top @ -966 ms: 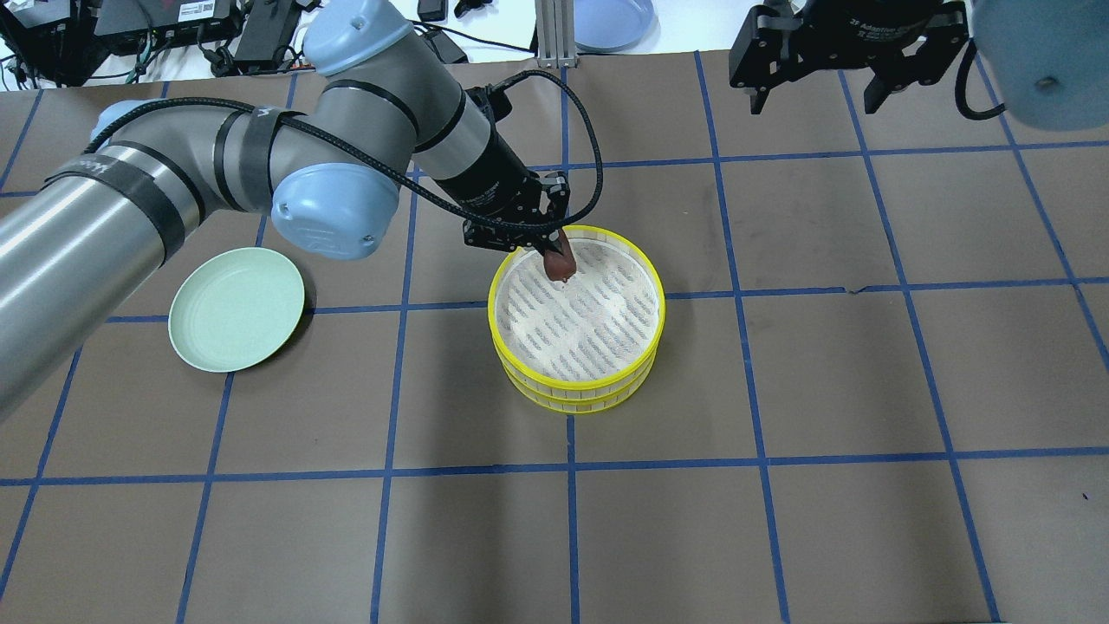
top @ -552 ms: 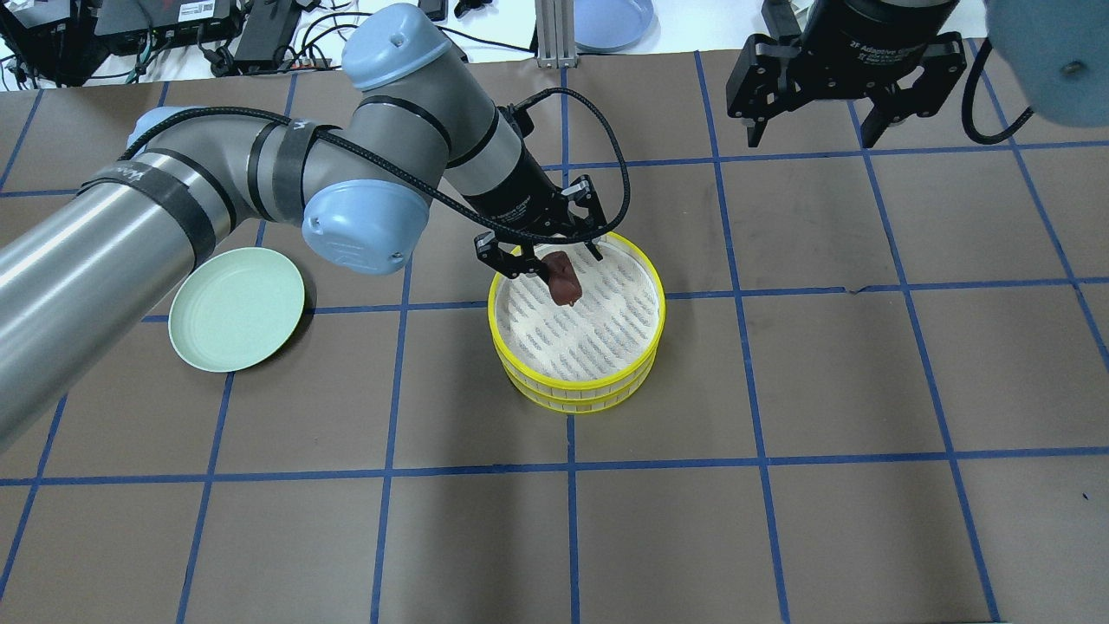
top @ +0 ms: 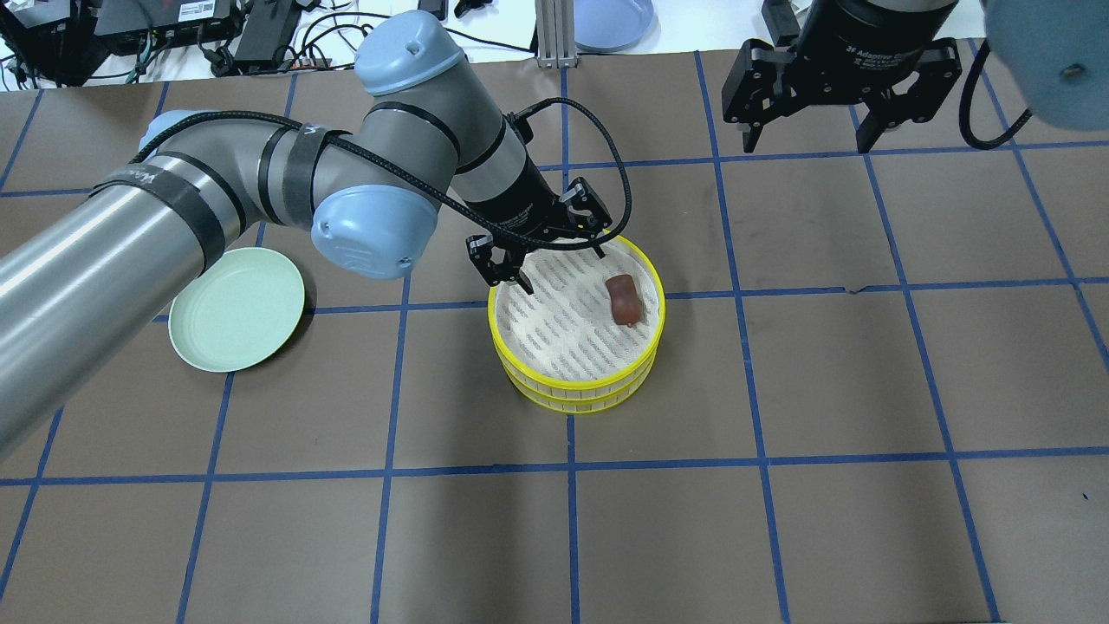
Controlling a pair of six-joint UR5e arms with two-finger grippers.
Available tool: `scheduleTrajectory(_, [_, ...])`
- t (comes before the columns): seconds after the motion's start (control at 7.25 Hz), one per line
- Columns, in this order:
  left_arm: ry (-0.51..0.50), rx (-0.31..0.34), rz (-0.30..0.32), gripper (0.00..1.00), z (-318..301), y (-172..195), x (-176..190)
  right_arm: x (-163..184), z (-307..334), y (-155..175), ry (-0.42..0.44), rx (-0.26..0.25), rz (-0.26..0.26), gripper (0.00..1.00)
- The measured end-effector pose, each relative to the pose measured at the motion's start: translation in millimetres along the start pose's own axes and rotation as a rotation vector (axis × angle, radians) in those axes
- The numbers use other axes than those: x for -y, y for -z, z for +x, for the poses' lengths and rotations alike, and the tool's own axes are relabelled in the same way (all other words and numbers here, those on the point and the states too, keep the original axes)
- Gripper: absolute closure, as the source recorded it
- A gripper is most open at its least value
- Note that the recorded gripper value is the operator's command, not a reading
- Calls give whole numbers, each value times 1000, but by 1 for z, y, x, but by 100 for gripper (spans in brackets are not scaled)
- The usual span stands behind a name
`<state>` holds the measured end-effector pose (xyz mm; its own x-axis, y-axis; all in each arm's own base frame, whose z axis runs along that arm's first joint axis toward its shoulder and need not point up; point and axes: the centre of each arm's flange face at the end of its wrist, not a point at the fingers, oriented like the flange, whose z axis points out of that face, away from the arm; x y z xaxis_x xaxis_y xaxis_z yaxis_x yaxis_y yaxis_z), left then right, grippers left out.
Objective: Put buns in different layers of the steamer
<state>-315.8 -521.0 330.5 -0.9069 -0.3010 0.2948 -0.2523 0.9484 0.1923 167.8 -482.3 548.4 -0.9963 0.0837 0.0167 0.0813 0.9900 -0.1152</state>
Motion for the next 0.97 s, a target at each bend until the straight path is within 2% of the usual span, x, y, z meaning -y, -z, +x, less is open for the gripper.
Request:
scheduleTrajectory(0.14, [-8,61,49,0,-8,6,7,0,-1,0,0,1,0,0])
scheduleTrajectory(0.28, [-25,133,117,0,-25,23,22,-1,-1,0,0,1,-1,0])
scheduleTrajectory(0.41, [-50,178,166,0,-52,51,42,-1,-1,-1,0,1,-2,0])
scheduleTrajectory(0.69, [-143,251,211,0,-120,120,77,-2,-2,-1,-2,2,-3,0])
scheduleTrajectory(0.97, [-174,306,247,0,-156,180,70,-2,-2,-2,-3,2,-4,0])
